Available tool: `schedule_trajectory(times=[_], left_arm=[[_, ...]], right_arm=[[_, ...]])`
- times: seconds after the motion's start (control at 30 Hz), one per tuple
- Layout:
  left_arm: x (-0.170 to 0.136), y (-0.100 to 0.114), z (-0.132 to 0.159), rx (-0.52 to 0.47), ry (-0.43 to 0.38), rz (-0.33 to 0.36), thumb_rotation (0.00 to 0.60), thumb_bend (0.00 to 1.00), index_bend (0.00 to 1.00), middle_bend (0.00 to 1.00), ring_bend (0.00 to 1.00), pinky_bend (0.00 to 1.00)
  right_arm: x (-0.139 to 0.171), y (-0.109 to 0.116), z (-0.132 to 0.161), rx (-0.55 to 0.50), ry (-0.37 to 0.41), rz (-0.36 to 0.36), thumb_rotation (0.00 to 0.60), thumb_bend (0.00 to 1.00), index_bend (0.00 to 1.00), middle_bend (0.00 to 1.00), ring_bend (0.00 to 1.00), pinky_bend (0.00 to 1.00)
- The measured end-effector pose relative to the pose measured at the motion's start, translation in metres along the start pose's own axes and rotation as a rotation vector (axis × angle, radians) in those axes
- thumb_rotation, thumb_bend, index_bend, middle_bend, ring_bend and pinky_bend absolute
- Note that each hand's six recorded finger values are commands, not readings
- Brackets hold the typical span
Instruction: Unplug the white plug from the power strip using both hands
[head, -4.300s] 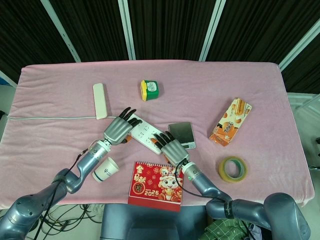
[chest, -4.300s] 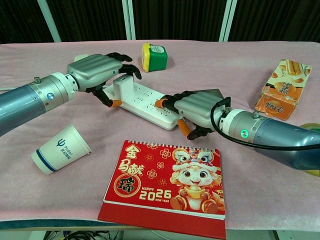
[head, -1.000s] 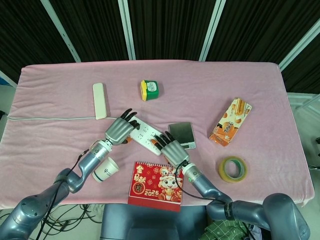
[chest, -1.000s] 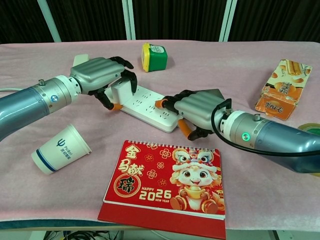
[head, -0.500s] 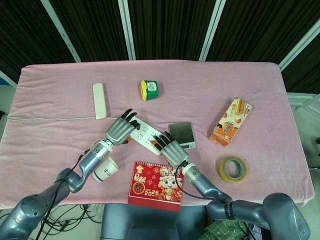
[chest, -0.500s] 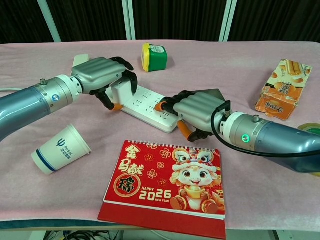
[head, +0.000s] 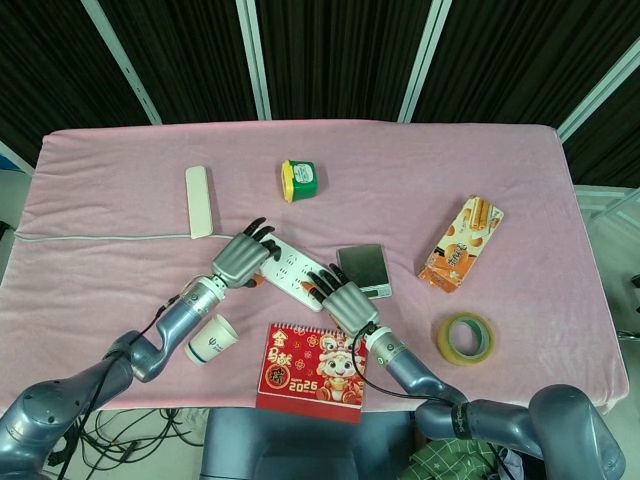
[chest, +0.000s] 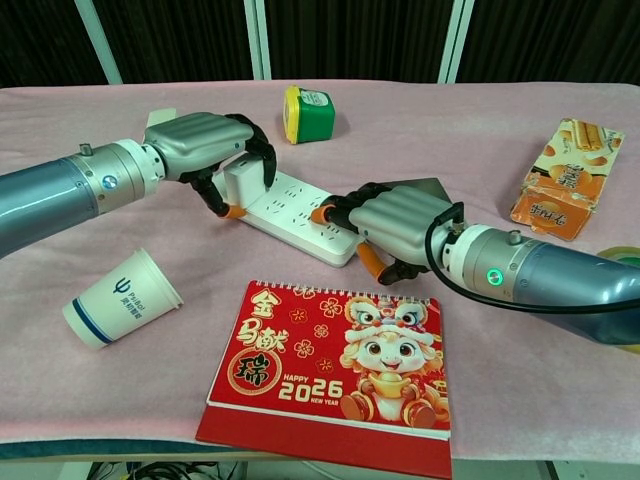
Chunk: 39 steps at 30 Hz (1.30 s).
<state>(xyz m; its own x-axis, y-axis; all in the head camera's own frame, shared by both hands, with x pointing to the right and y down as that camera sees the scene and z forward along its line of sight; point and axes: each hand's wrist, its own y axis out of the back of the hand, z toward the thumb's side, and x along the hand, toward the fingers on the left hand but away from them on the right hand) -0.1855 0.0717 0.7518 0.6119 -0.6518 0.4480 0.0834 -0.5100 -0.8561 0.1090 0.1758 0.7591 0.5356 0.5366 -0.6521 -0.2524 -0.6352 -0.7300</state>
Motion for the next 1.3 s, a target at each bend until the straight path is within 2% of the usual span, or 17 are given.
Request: schedule_trajectory(times=[0.3, 0.7, 1.03, 1.3], left_arm=[[0.003, 0.007, -0.008, -0.033, 0.037, -0.062, 0.6, 0.63, 0.59, 0.62, 0.14, 0.07], [0.006, 0.008, -0.019, -0.038, 0.086, -0.203, 0.6, 0.63, 0.59, 0.62, 0.14, 0.07], [0.01, 0.022, -0.017, -0.032, 0.102, -0.17, 0.6, 0.64, 0.61, 0.64, 0.16, 0.08], [0.006, 0.02, -0.015, -0.017, 0.104, -0.113, 0.6, 0.64, 0.63, 0.66, 0.19, 0.14]], right_arm=[[0.001, 0.0, -0.001, 0.004, -0.002, 0.002, 0.6, 0.78, 0.3, 0.25, 0.22, 0.04], [0.001, 0.0, -0.001, 0.005, 0.002, 0.012, 0.6, 0.78, 0.3, 0.25, 0.22, 0.04], [0.002, -0.001, -0.003, 0.005, -0.002, 0.016, 0.6, 0.78, 0.3, 0.25, 0.22, 0.04], [0.003, 0.0, -0.006, 0.007, -0.008, 0.015, 0.6, 0.78, 0.3, 0.25, 0.22, 0.04]])
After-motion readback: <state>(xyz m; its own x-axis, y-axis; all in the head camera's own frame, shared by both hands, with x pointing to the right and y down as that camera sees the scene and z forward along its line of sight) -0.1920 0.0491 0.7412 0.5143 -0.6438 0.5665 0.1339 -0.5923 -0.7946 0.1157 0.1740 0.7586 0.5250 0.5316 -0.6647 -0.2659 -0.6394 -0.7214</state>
